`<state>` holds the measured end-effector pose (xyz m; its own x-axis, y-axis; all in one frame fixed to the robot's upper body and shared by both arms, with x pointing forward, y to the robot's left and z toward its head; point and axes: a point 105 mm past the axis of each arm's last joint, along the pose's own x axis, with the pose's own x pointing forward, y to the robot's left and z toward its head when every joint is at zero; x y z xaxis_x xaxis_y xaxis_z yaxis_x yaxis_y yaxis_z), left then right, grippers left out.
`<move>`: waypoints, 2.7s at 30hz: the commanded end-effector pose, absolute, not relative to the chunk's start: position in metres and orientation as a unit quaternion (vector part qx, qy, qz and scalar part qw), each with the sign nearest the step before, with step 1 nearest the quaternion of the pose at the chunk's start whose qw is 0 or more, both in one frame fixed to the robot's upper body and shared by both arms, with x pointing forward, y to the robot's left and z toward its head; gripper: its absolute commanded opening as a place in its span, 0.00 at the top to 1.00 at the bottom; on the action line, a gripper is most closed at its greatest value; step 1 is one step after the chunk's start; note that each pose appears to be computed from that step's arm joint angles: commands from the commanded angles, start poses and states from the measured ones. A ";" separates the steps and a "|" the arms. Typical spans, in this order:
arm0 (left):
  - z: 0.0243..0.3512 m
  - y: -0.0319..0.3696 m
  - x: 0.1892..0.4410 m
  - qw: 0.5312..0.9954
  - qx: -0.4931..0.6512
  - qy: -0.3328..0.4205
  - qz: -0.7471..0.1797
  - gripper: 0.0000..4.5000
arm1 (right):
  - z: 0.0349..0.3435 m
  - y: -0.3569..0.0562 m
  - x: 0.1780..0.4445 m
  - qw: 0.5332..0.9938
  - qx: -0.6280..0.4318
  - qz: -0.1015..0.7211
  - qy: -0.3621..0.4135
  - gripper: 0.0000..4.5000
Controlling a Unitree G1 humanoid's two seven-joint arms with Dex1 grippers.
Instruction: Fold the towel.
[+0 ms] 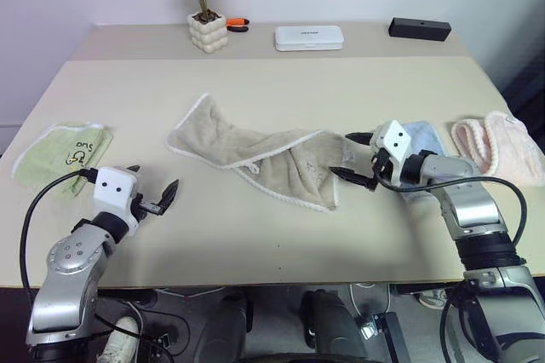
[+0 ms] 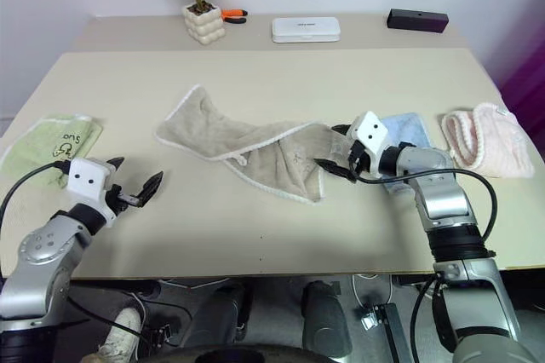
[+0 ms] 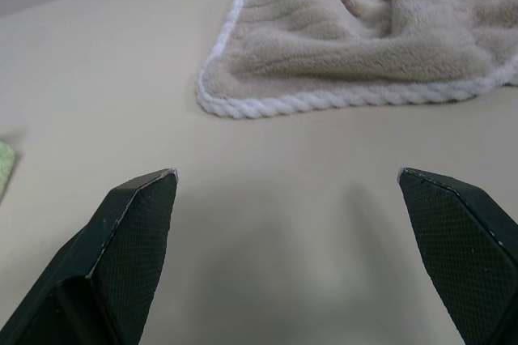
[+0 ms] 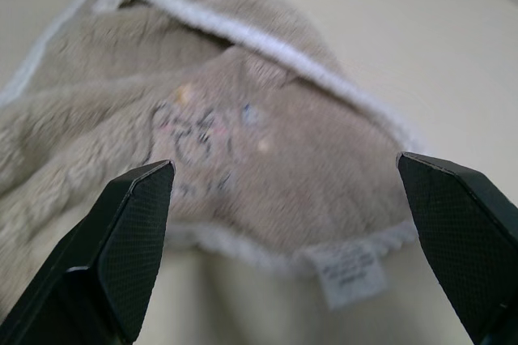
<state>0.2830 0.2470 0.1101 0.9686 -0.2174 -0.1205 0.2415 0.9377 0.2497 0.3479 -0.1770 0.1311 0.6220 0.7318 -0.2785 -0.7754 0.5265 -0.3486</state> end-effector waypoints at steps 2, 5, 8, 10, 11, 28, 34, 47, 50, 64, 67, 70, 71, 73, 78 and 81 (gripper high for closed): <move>0.120 0.243 0.286 0.982 0.141 0.024 -0.124 0.00 | 0.149 -0.182 0.346 0.878 -0.227 0.420 0.022 0.00; 0.119 0.244 0.288 0.982 0.144 0.025 -0.119 0.00 | 0.148 -0.179 0.345 0.878 -0.228 0.421 0.023 0.00; 0.123 0.241 0.289 0.983 0.138 0.016 -0.122 0.00 | 0.153 -0.174 0.345 0.877 -0.223 0.424 0.016 0.00; 0.122 0.240 0.289 0.982 0.142 0.018 -0.124 0.00 | 0.152 -0.174 0.346 0.878 -0.223 0.423 0.017 0.00; 0.122 0.240 0.289 0.982 0.143 0.018 -0.125 0.00 | 0.152 -0.174 0.346 0.878 -0.223 0.423 0.018 0.00; 0.130 0.207 0.305 0.923 0.298 0.036 -0.242 0.00 | 0.151 -0.160 0.336 0.885 -0.194 0.422 0.024 0.00; 0.135 0.251 0.344 0.888 0.416 0.035 -0.190 0.00 | 0.152 -0.162 0.334 0.898 -0.191 0.396 0.014 0.00; 0.116 0.245 0.406 0.838 0.475 0.064 -0.262 0.00 | 0.143 -0.163 0.330 0.909 -0.181 0.376 0.015 0.00; 0.111 0.240 0.410 0.834 0.473 0.073 -0.276 0.12 | 0.146 -0.162 0.329 0.911 -0.180 0.371 0.011 0.00; 0.125 0.260 0.389 0.846 0.452 0.043 -0.280 0.99 | 0.159 -0.162 0.334 0.914 -0.181 0.364 -0.007 0.00; 0.141 0.253 0.362 0.854 0.421 0.015 -0.305 0.99 | 0.162 -0.163 0.336 0.912 -0.186 0.364 -0.011 0.00; 0.149 0.241 0.324 0.867 0.366 0.022 -0.337 0.99 | 0.163 -0.164 0.337 0.910 -0.193 0.367 -0.012 0.00; 0.151 0.238 0.311 0.870 0.349 0.031 -0.347 0.99 | 0.164 -0.164 0.338 0.909 -0.197 0.368 -0.012 0.00; 0.148 0.236 0.293 0.871 0.337 0.056 -0.352 0.99 | 0.164 -0.165 0.340 0.904 -0.213 0.371 -0.011 0.00; 0.130 0.249 0.269 0.873 0.347 0.119 -0.323 0.99 | 0.165 -0.165 0.360 0.890 -0.251 0.381 0.000 0.00; 0.124 0.254 0.266 0.870 0.355 0.135 -0.314 0.99 | 0.162 -0.165 0.380 0.888 -0.255 0.383 0.021 0.00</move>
<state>0.2653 0.2503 0.1130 0.7407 -0.4752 -0.4750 0.6707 0.5650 0.4806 0.3733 -0.1682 0.1587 0.7147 0.6593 -0.2336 -0.6859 0.5950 -0.4190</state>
